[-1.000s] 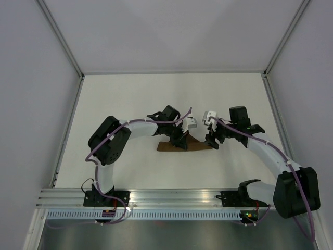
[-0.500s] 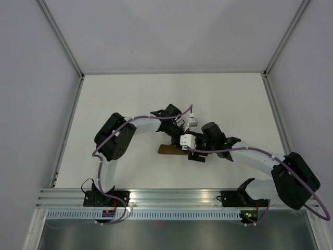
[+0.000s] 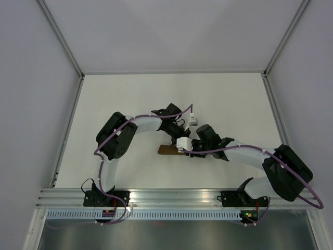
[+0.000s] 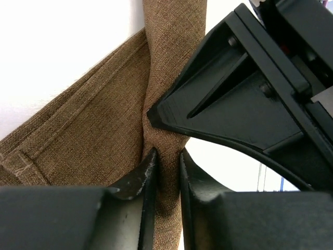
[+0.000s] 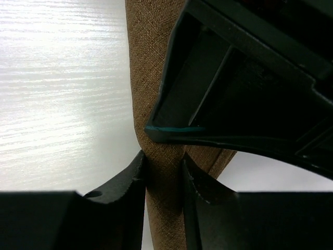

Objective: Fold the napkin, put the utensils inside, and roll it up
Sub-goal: Roll the napkin at the center of the board.

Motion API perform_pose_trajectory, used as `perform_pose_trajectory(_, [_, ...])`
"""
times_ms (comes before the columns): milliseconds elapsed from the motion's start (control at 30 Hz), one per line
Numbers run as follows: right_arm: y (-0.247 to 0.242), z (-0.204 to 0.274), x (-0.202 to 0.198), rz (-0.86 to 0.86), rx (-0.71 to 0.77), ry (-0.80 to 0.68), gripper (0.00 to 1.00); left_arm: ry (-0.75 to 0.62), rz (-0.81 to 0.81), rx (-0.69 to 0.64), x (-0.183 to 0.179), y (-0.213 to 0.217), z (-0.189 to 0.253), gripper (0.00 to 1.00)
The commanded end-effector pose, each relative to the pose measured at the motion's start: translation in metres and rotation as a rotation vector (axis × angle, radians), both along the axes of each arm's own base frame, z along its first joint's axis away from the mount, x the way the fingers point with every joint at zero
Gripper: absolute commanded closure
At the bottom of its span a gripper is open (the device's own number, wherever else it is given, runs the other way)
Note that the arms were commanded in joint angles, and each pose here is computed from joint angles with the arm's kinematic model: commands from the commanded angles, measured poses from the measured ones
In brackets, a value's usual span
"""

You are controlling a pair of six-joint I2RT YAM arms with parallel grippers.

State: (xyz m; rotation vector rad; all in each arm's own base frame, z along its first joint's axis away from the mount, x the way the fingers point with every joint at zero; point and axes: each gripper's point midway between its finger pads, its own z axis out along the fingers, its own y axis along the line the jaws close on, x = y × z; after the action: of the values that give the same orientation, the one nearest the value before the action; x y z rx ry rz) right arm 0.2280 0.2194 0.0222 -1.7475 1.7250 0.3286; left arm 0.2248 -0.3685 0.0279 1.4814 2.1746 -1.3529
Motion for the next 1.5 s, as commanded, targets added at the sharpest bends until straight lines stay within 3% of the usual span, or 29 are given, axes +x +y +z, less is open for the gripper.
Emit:
perform_pose_trajectory(0, [0.000, -0.003, 0.007, -0.012, -0.019, -0.014, 0.75, 0.083, 0.053, 0.161, -0.008, 0.024, -0.031, 0.72])
perform_pose_trajectory(367, [-0.003, -0.012, -0.005, 0.014, -0.042, 0.055, 0.82, -0.022, 0.171, 0.046, 0.031, 0.025, 0.022, 0.55])
perform_pose_trajectory(433, [-0.001, -0.011, -0.006, 0.020, -0.040, 0.064, 0.83, -0.061, 0.198, 0.009, 0.042, 0.026, 0.035, 0.47])
perform_pose_trajectory(533, [-0.002, -0.011, -0.006, 0.020, -0.041, 0.070, 0.83, -0.113, 0.241, -0.024, 0.053, 0.030, 0.047, 0.46])
perform_pose_trajectory(733, [0.000, -0.013, -0.011, 0.039, -0.038, 0.123, 0.84, -0.348, 0.542, -0.034, 0.106, 0.062, 0.070, 0.48])
perform_pose_trajectory(833, [0.000, -0.015, -0.012, 0.047, -0.040, 0.188, 0.84, -0.524, 0.821, -0.058, 0.139, 0.100, 0.089, 0.48])
perform_pose_trajectory(867, [-0.003, -0.017, -0.016, 0.049, -0.049, 0.224, 0.84, -0.597, 0.879, -0.114, 0.143, 0.108, 0.117, 0.48])
perform_pose_trajectory(933, [-0.004, -0.019, -0.009, 0.046, -0.058, 0.269, 0.84, -0.654, 0.976, -0.127, 0.140, 0.128, 0.119, 0.47])
perform_pose_trajectory(967, [-0.006, -0.021, -0.016, 0.055, -0.068, 0.326, 0.84, -0.740, 1.023, -0.246, 0.142, 0.132, 0.159, 0.46])
perform_pose_trajectory(1067, [-0.009, -0.023, -0.016, 0.067, -0.080, 0.446, 0.85, -0.807, 1.100, -0.340, 0.129, 0.145, 0.175, 0.44])
perform_pose_trajectory(1200, [-0.007, -0.021, 0.000, 0.050, -0.063, 0.540, 0.86, -0.899, 1.100, -0.422, 0.104, 0.149, 0.194, 0.43])
perform_pose_trajectory(1333, [-0.015, -0.035, 0.009, 0.020, -0.087, 0.655, 0.87, -1.091, 0.981, -0.326, 0.085, 0.136, 0.182, 0.43])
perform_pose_trajectory(1467, [-0.020, -0.042, 0.014, 0.000, -0.108, 0.744, 0.87, -1.201, 0.772, -0.233, 0.060, 0.094, 0.160, 0.41])
